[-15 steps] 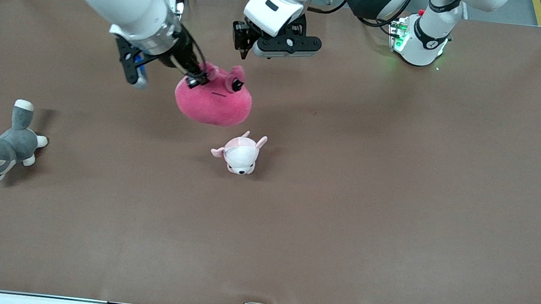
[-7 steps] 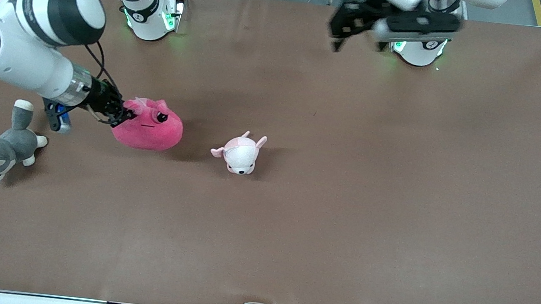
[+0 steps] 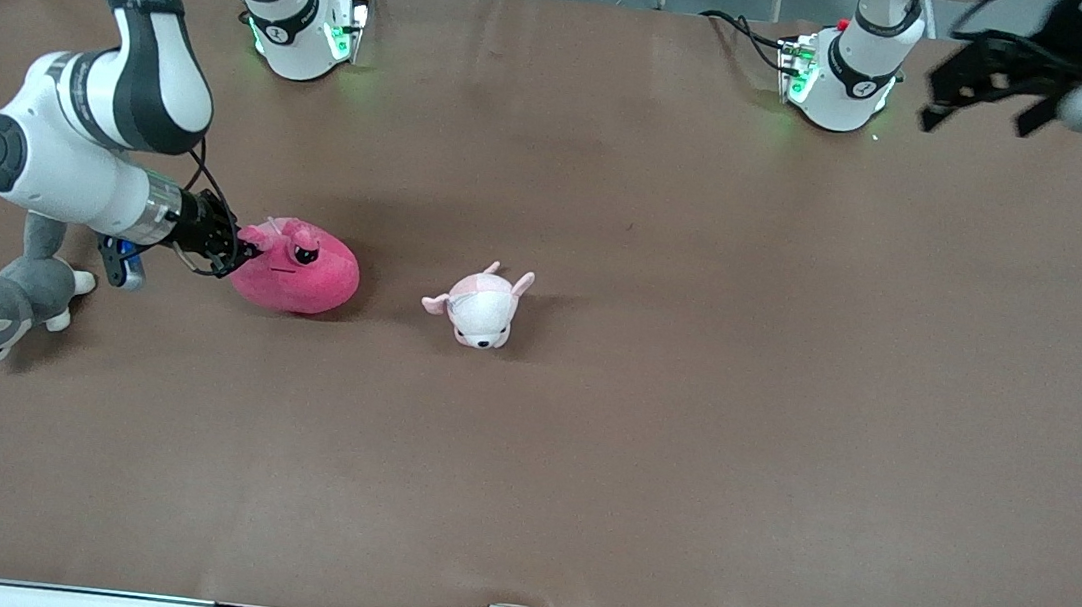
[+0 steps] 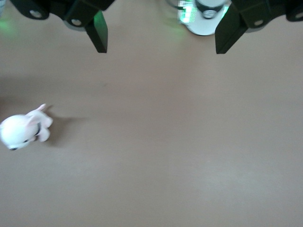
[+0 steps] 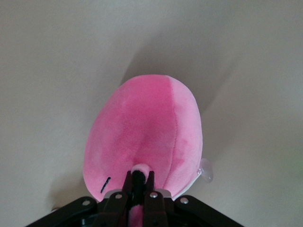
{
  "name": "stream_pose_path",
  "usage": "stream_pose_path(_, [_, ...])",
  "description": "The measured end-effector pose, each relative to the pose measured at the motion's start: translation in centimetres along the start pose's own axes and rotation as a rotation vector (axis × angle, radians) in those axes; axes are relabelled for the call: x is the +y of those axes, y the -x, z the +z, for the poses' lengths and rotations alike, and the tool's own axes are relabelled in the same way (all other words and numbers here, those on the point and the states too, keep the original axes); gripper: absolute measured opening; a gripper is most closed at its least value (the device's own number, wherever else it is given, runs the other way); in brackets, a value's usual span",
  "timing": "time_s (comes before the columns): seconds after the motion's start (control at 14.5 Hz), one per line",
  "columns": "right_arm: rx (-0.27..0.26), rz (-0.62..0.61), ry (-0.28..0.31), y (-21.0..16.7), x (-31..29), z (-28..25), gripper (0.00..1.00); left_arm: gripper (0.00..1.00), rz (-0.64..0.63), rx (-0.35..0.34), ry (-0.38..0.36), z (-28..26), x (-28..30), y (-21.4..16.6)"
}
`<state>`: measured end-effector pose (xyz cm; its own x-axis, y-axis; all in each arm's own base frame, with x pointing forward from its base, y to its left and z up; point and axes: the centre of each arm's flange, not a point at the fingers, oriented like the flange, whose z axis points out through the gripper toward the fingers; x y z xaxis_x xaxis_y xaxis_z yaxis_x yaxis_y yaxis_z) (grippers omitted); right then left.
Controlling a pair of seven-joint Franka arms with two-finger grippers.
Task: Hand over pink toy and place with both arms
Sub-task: 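Carry the plush with the right gripper while the left gripper withdraws, then lower the pink plush beside the grey cat and open the right gripper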
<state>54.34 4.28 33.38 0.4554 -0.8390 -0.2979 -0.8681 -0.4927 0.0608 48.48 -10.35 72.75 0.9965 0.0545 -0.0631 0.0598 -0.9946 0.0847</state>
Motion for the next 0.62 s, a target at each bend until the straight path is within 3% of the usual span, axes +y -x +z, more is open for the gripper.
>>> stream_pose_path(0.07, [-0.005,0.001,0.004,-1.2,0.4,0.5,0.11,1.0,0.018,-0.003,-0.003,0.0,-2.7,0.1])
stream_pose_path(0.21, [-0.012,-0.006,0.004,-2.9,1.1,0.7,0.23,1.0,0.033,-0.007,-0.008,0.4,-6.3,0.7])
stream_pose_path(0.41, [-0.01,-0.074,-0.002,-3.1,1.1,0.5,0.54,1.0,0.032,0.023,-0.009,1.3,-6.9,0.6])
stream_pose_path(0.62, [-0.006,-0.274,-0.025,-4.6,1.4,-1.5,0.83,1.0,0.036,0.055,-0.008,1.8,-6.7,-1.0])
